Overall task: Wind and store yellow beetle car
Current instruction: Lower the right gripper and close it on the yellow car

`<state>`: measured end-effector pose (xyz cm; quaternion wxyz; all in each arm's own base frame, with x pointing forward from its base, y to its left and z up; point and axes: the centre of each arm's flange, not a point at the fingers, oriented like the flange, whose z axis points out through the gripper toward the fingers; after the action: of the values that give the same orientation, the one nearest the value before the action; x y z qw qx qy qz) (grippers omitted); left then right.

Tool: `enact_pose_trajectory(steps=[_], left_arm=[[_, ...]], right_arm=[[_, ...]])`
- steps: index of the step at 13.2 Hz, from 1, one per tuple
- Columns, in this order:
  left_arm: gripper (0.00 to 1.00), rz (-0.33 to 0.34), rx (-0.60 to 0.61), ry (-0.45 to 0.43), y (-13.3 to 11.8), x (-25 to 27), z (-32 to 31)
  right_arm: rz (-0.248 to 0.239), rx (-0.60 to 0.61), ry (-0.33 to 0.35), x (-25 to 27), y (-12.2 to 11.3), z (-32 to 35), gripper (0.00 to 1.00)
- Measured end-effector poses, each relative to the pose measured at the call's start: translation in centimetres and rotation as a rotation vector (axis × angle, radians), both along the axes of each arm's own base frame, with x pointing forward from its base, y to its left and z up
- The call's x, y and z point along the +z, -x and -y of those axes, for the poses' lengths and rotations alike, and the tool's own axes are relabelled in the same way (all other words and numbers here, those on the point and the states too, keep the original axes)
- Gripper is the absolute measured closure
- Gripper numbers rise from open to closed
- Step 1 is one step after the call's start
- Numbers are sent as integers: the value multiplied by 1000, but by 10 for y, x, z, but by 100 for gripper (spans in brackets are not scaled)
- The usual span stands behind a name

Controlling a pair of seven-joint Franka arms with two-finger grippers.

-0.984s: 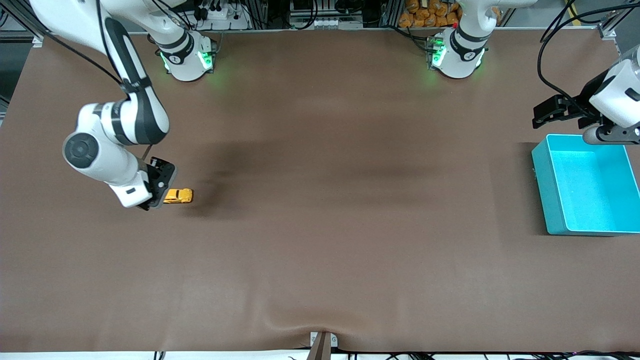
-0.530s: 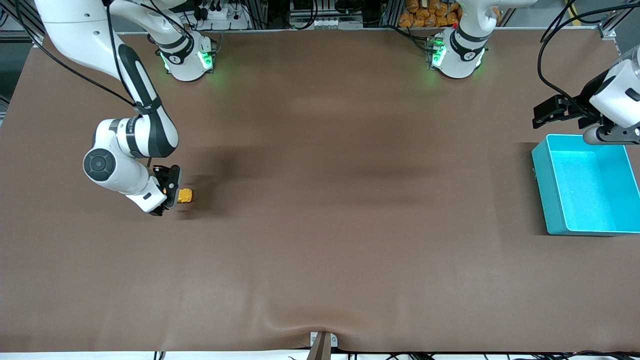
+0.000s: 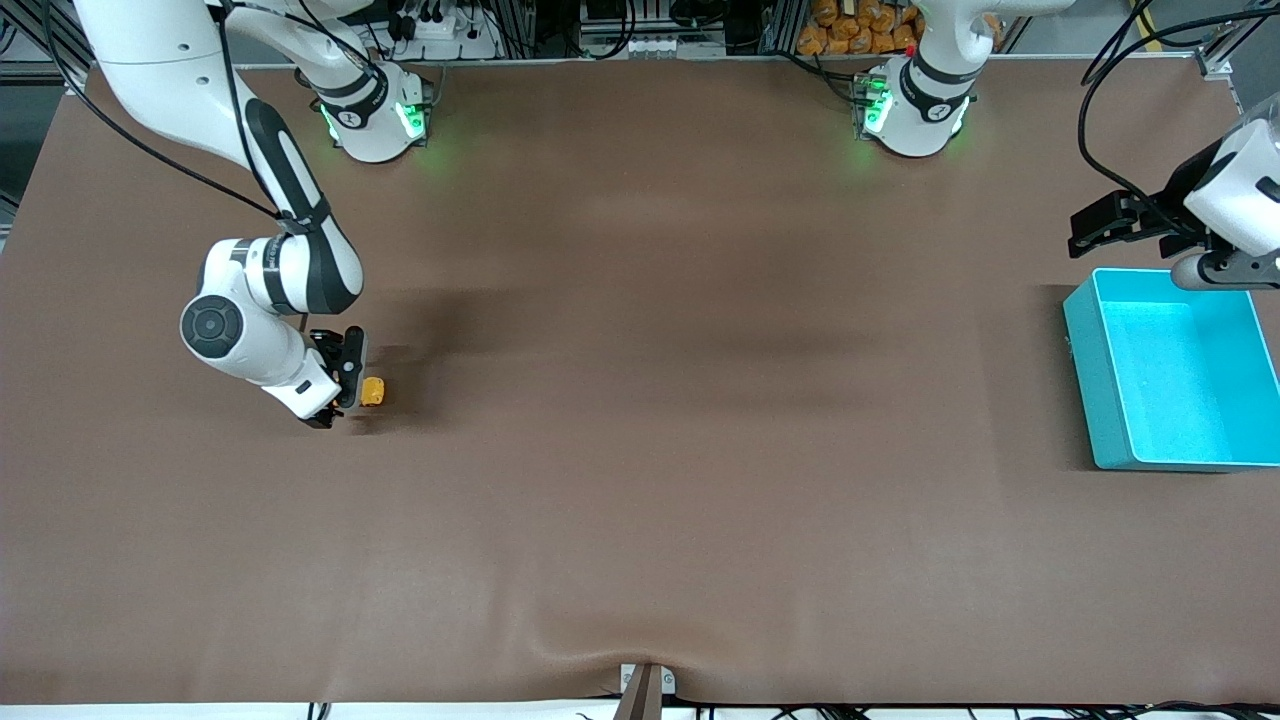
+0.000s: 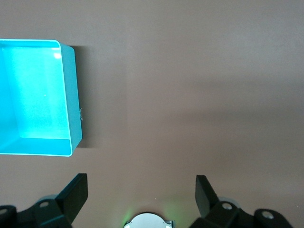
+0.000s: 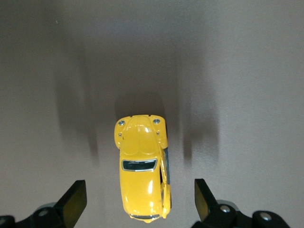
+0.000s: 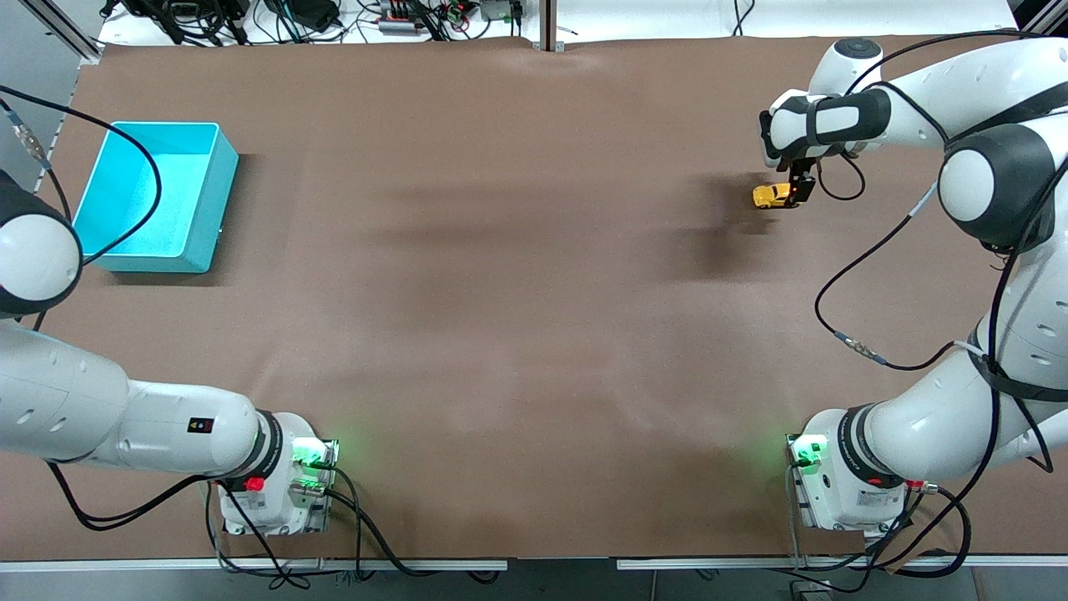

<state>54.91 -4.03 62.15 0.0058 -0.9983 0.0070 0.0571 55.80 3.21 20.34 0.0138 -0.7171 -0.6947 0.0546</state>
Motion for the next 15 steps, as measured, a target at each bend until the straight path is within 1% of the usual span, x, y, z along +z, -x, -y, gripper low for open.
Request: enact_pose_trajectory(steps=[1, 2, 3, 6, 7, 8, 11, 12, 14, 15], left_arm=[[0, 0, 2, 0, 0, 0, -1], [0, 0, 2, 0, 0, 0, -1], [0, 0, 2, 0, 0, 0, -1], [0, 0, 2, 0, 0, 0, -1], [0, 0, 2, 0, 0, 0, -1], [0, 0, 2, 0, 0, 0, -1], [0, 5, 2, 0, -1, 0, -1], [0, 8, 2, 0, -1, 1, -1], [0, 10, 2, 1, -1, 1, -1], [0, 12, 2, 1, -1, 1, -1]], right_arm=[[-1, 0, 0, -1, 1, 0, 4], [0, 2, 0, -1, 1, 0, 4], [1, 3, -1, -1, 1, -1, 7], [-2, -14, -15, -5, 2, -3, 10], [-2, -17, -18, -7, 2, -4, 16], [-3, -13, -19, -9, 3, -6, 16], [-6, -6, -21, -11, 4, -11, 32], [-5, -5, -21, -11, 3, -11, 32], [-1, -5, -22, -11, 3, -11, 52], [-1, -4, -22, -11, 3, -11, 52]])
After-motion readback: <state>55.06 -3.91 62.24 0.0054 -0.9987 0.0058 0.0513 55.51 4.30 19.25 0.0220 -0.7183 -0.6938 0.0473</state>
